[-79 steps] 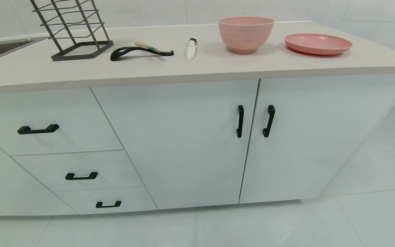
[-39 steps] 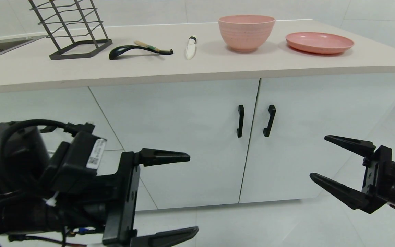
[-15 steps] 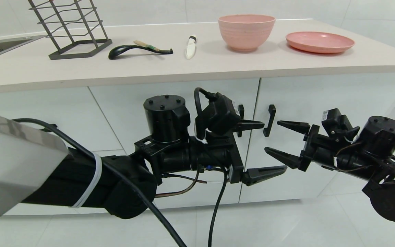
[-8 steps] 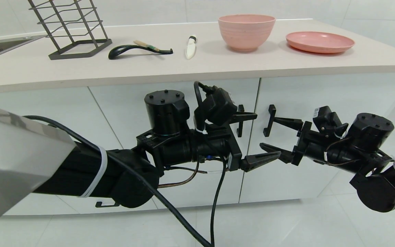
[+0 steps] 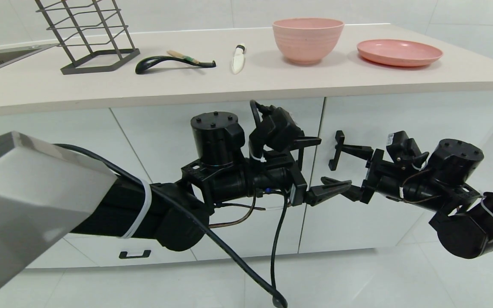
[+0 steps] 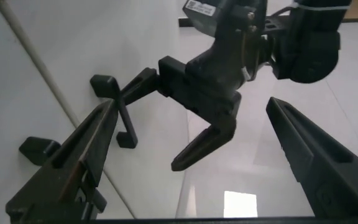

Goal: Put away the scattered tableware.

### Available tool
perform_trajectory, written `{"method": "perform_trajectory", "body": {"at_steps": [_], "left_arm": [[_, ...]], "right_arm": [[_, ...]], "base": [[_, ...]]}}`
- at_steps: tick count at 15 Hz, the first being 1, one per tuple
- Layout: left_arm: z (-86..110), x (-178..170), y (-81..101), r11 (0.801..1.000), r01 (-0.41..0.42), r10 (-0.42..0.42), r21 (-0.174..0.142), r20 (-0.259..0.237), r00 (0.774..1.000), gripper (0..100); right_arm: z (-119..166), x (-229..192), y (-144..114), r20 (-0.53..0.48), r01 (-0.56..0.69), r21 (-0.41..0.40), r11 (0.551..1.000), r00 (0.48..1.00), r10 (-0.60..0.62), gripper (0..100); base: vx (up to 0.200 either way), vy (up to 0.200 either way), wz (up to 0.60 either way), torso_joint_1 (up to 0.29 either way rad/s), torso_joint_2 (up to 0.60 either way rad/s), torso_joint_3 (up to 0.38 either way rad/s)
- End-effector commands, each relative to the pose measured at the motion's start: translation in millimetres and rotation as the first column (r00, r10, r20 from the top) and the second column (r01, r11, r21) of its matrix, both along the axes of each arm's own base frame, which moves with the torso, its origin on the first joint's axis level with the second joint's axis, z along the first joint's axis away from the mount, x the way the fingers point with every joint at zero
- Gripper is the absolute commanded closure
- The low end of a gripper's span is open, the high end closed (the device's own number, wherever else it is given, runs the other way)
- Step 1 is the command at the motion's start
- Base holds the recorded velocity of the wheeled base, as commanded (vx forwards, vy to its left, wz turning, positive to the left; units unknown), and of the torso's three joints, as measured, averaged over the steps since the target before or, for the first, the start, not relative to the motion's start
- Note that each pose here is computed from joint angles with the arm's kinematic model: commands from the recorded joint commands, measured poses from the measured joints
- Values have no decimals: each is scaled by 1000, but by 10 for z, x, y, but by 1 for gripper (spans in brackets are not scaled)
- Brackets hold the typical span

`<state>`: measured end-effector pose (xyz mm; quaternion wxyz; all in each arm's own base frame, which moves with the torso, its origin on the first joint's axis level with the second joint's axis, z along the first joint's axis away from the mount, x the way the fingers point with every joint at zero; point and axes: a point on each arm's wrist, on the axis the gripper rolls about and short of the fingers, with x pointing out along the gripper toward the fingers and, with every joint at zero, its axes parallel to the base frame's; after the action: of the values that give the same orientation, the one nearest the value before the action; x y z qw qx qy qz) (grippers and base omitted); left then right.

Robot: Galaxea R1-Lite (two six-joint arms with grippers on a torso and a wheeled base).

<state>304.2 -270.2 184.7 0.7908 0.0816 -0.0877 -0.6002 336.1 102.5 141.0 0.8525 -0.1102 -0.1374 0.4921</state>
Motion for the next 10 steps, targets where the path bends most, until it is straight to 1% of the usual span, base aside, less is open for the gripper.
{"method": "perform_trajectory", "body": {"at_steps": [1,3,5,7,10], "left_arm": [[-18,16,-10,1000,-19,19,-8,-30,999,0],[-18,25,-7,998,-58,57,-16,-55,997,0],[-11,27,-3,997,-79,78,-22,-70,995,0],[-17,30,-5,996,-84,82,-21,-71,994,0],[-43,40,-31,997,-75,73,-24,-66,995,0]], "right_arm": [[-16,1,8,-1,-39,-7,999,999,39,0],[-10,-12,10,0,-76,-13,997,997,76,0],[24,-45,7,9,-109,-18,994,994,109,0],[74,-130,-11,14,-135,-23,991,991,136,0],[74,-441,-82,-28,-199,-38,979,980,198,0]], "base": [[0,0,0,0,0,0],[0,0,0,0,0,0],[0,0,0,0,0,0],[0,0,0,0,0,0],[0,0,0,0,0,0]]}}
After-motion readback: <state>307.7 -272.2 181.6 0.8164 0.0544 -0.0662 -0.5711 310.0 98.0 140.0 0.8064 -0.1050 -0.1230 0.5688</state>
